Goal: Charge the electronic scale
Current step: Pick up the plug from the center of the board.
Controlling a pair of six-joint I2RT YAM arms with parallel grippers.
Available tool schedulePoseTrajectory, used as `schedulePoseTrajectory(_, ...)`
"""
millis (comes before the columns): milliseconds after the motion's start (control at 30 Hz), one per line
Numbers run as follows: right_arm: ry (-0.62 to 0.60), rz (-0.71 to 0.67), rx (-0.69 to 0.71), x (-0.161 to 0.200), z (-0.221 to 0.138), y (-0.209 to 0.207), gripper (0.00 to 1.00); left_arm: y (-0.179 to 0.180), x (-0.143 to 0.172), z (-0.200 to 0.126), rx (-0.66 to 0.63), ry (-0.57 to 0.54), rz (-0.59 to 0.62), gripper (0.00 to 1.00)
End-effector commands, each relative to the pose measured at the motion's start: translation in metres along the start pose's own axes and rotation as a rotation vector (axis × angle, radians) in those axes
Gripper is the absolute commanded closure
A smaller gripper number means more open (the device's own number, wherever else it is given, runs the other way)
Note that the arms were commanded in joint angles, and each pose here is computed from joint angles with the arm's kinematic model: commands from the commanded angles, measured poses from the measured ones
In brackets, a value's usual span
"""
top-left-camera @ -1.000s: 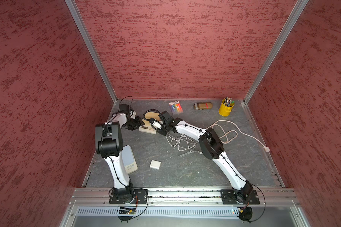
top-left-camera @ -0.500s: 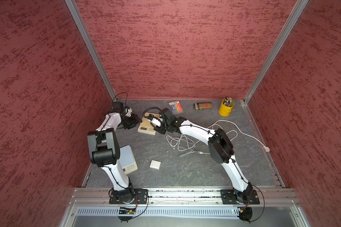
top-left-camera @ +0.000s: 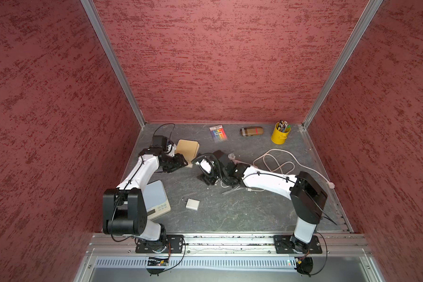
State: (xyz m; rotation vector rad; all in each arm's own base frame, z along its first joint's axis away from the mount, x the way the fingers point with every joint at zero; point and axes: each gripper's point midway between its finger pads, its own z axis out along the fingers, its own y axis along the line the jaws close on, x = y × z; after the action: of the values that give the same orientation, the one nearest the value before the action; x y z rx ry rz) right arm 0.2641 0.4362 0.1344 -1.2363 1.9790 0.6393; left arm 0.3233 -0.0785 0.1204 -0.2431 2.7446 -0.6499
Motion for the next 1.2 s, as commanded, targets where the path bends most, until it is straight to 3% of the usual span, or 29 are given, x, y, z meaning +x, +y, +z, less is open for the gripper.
schedulePoseTrajectory(0, -0.034, -0.012, -0.05, 0.011, -0.002, 0.037, 0.2, 0.01, 0.024, -0.001, -0.071, 0.022, -0.051, 0.39)
schedulePoseTrajectory(33, -0.021, -0.032, -0.074, 0.022, 0.0, 0.048, 0.03, 0.01, 0.028, -0.001, -0.068, 0.021, -0.058, 0.39)
schedulePoseTrajectory(67, -0.009, -0.052, -0.093, 0.03, 0.002, 0.056, 0.01, 0.012, 0.031, -0.001, -0.07, 0.02, -0.063, 0.39)
schedulePoseTrajectory(233, 0.032, -0.151, -0.161, 0.049, 0.017, 0.084, 0.01, 0.02, 0.039, 0.0, -0.085, 0.018, -0.081, 0.39)
schedulePoseTrajectory(633, 0.121, -0.263, -0.187, 0.072, 0.061, 0.087, 0.04, 0.03, 0.039, -0.001, -0.074, 0.009, -0.086, 0.38)
schedulePoseTrajectory(867, 0.155, -0.303, -0.19, 0.084, 0.076, 0.085, 0.2, 0.033, 0.033, -0.007, -0.037, -0.019, -0.086, 0.38)
schedulePoseTrajectory(1000, 0.173, -0.323, -0.214, 0.091, 0.075, 0.088, 0.37, 0.032, 0.029, -0.012, -0.011, -0.046, -0.076, 0.38)
schedulePoseTrajectory(1100, 0.182, -0.336, -0.213, 0.095, 0.07, 0.087, 0.59, 0.031, 0.024, -0.017, 0.01, -0.078, -0.062, 0.38)
schedulePoseTrajectory(1167, 0.18, -0.346, -0.212, 0.095, 0.067, 0.087, 0.69, 0.027, 0.019, -0.022, 0.029, -0.104, -0.045, 0.38)
